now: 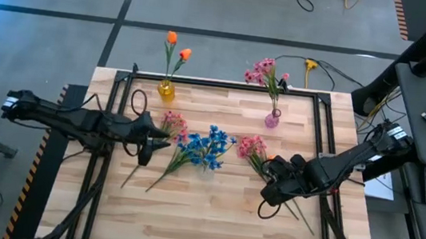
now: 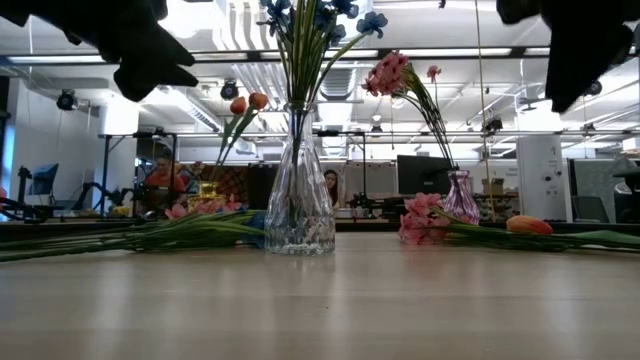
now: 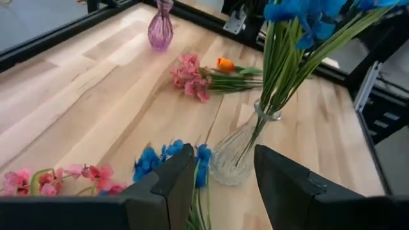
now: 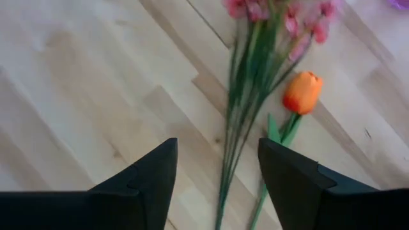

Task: Sort flowers into vase by color
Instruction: Put the right pink flowers into the pink vase

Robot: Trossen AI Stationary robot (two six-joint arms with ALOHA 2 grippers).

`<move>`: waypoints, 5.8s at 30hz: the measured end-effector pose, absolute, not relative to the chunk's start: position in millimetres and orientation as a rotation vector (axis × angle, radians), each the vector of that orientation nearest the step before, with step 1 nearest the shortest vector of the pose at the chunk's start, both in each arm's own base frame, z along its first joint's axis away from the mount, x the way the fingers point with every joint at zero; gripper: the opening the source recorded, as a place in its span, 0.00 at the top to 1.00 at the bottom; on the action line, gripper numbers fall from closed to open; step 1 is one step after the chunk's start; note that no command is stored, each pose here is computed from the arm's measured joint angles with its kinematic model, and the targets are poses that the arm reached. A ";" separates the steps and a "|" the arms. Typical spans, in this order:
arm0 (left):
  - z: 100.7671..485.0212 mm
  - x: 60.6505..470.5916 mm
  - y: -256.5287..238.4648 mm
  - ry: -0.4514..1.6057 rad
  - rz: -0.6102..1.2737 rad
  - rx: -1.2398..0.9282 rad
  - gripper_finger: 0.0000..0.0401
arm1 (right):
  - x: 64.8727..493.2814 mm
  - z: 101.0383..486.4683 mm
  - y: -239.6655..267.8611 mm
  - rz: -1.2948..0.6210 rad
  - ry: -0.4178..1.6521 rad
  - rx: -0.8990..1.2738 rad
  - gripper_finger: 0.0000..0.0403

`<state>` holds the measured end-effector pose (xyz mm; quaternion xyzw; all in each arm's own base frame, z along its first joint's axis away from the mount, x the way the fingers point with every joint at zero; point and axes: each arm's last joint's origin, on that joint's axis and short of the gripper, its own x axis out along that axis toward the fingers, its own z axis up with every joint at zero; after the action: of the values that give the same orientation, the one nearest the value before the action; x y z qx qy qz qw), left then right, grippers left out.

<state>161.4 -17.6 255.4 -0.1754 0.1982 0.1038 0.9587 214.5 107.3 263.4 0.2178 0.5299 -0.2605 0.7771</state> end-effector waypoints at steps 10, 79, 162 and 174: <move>257.0 177.8 -19.9 0.453 0.219 -0.298 0.64 | 211.9 225.4 98.7 -0.626 1.205 0.544 0.41; 294.7 194.1 -18.3 0.405 0.319 -0.072 0.64 | 264.2 133.7 68.0 -0.732 1.287 0.390 0.82; 299.3 196.4 -18.6 0.354 0.310 -0.057 0.64 | 173.4 296.4 -8.8 -0.477 -0.312 0.023 0.96; 299.3 196.4 -18.6 0.356 0.308 -0.046 0.64 | 153.0 307.3 -15.4 -0.716 -0.317 -0.067 0.96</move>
<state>196.4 -18.6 299.3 -0.0227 0.1763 0.1526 0.9722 153.0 -15.4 307.3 -0.0325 -0.1546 -0.3489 0.9237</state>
